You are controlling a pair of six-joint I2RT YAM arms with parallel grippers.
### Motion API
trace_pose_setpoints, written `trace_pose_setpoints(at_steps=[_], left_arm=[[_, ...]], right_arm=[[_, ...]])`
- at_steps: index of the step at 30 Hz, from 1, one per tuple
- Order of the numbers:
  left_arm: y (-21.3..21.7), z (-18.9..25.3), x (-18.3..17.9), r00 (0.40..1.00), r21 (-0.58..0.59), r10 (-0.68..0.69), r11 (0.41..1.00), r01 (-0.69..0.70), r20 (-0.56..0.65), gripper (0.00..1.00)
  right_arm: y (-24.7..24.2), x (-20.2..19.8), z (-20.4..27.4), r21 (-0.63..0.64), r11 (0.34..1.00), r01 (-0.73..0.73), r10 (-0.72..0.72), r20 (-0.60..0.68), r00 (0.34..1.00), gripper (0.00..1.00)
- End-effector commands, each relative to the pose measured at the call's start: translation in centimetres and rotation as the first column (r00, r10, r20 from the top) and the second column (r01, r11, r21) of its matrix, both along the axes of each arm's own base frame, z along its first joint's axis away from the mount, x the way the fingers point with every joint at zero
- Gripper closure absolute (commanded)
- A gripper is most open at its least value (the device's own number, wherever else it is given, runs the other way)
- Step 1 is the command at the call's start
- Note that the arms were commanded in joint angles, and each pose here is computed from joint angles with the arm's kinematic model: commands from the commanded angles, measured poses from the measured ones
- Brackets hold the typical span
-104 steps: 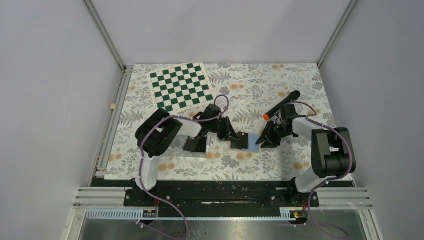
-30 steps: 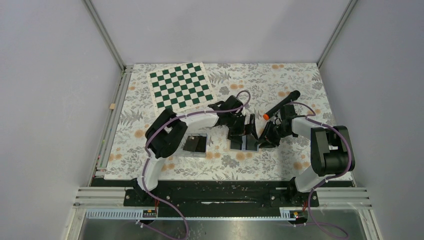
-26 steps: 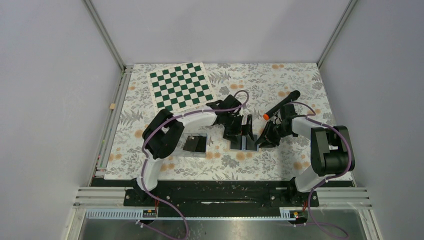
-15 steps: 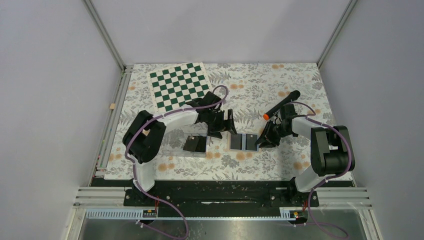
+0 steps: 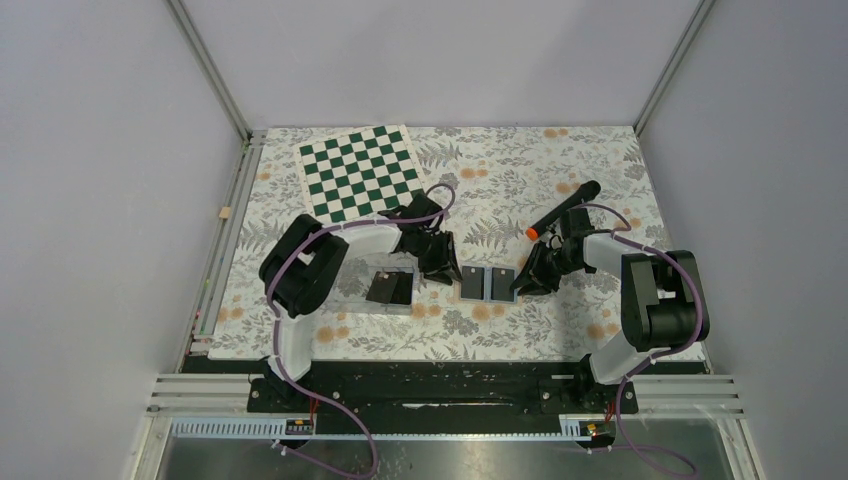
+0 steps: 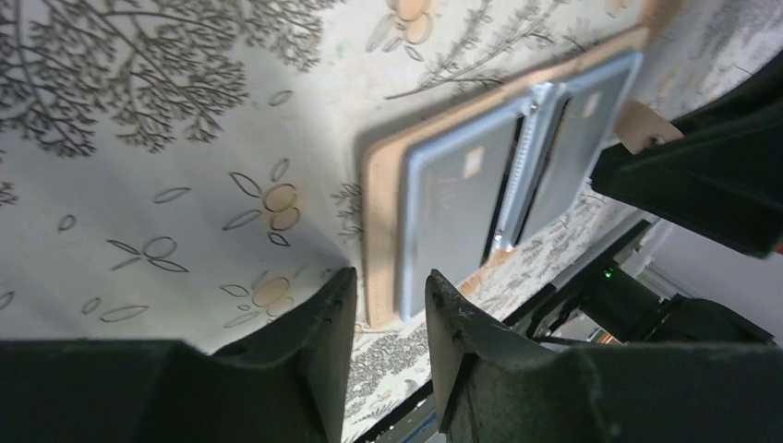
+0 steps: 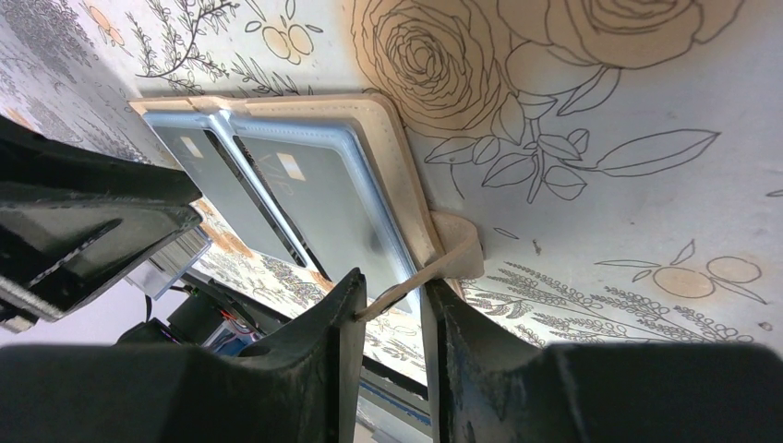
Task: Put the credit cards into the card holder
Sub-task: Close the card holder at the center of the board.
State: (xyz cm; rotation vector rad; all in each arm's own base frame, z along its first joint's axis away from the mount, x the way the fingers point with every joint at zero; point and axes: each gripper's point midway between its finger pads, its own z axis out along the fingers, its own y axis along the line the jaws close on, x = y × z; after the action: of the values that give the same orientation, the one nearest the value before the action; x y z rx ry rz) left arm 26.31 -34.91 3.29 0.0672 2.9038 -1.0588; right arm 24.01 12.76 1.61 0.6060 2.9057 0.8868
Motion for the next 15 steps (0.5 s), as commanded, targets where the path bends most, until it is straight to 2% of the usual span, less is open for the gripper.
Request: trace_pose_setpoints(at_steps=[1,7,15], left_arm=[[-0.2,-0.1,1.7,0.998,0.036,0.004,0.999,-0.006,0.055,0.65],[-0.7,-1.2,1.7,1.0,0.04,-0.014,0.999,0.013,0.023,0.62],[-2.4,1.6,1.7,0.998,-0.097,-0.031,0.995,0.035,0.048,0.63]], right_arm=[[-0.1,0.4,0.2,-0.006,1.0,-0.003,0.003,-0.004,1.0,0.66],[-0.1,0.5,0.2,-0.006,1.0,-0.003,0.003,-0.005,1.0,0.66],[0.0,0.6,0.2,-0.001,1.0,-0.002,0.002,-0.008,1.0,0.67]])
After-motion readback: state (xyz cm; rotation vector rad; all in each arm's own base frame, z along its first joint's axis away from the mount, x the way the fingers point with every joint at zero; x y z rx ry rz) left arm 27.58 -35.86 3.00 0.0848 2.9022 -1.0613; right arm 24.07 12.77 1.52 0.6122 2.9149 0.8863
